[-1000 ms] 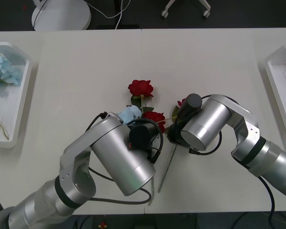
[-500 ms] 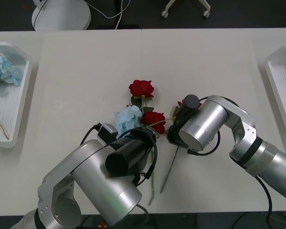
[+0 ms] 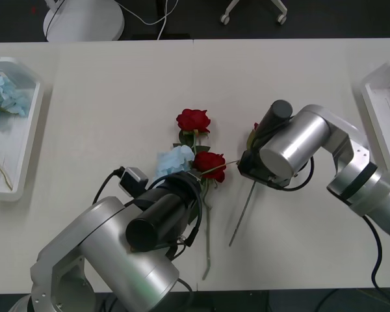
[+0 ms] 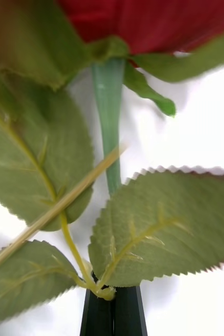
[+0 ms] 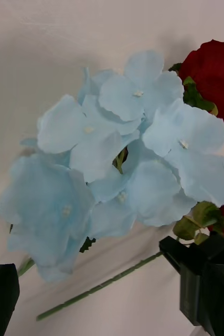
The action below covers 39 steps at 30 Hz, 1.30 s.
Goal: Put the red flowers into the right box and the blue flowers into the left box
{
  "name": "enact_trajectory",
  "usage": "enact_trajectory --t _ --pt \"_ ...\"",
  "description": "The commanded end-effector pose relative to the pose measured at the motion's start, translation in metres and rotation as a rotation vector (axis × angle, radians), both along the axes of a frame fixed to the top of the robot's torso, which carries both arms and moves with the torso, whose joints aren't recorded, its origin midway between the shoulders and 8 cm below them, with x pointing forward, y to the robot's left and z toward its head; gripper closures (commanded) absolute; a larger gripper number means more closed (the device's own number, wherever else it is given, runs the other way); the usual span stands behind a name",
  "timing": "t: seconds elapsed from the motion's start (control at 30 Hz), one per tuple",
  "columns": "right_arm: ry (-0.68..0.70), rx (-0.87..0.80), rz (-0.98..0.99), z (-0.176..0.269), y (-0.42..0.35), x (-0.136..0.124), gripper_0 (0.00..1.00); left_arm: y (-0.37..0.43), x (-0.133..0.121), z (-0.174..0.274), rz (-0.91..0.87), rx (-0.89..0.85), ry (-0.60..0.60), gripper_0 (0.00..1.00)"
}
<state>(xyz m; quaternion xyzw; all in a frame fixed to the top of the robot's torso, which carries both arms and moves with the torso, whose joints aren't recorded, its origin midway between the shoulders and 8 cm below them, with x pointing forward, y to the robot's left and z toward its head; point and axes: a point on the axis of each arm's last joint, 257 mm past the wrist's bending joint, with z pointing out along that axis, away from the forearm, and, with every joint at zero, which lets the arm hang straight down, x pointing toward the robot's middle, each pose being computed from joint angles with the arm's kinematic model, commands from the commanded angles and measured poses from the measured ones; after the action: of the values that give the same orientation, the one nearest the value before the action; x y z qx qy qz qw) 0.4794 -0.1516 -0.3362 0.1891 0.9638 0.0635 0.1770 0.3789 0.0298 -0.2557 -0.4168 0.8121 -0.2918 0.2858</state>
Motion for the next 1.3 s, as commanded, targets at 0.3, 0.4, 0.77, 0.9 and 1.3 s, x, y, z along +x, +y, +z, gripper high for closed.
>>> enact_trajectory --t 0.3,0.4,0.77,0.9,1.3 --pt "-0.215 -0.191 0.236 0.147 -0.152 0.075 1.0 -0.021 -0.017 0.015 -0.011 -0.112 0.04 0.0" --pt "-0.26 -0.283 0.284 0.179 -0.192 0.083 1.0 -0.036 -0.02 0.02 -0.018 -0.131 0.052 0.0" --pt "-0.233 -0.623 0.362 0.236 -0.342 0.087 1.0 -0.078 -0.002 0.001 -0.02 -0.112 0.082 0.0" --pt "-0.228 -0.721 0.373 0.247 -0.378 0.097 1.0 -0.084 0.022 -0.007 0.007 -0.112 0.075 0.0" --pt "-0.169 -0.975 0.311 0.246 -0.486 0.094 1.0 -0.039 0.091 -0.001 0.161 -0.074 0.033 0.0"
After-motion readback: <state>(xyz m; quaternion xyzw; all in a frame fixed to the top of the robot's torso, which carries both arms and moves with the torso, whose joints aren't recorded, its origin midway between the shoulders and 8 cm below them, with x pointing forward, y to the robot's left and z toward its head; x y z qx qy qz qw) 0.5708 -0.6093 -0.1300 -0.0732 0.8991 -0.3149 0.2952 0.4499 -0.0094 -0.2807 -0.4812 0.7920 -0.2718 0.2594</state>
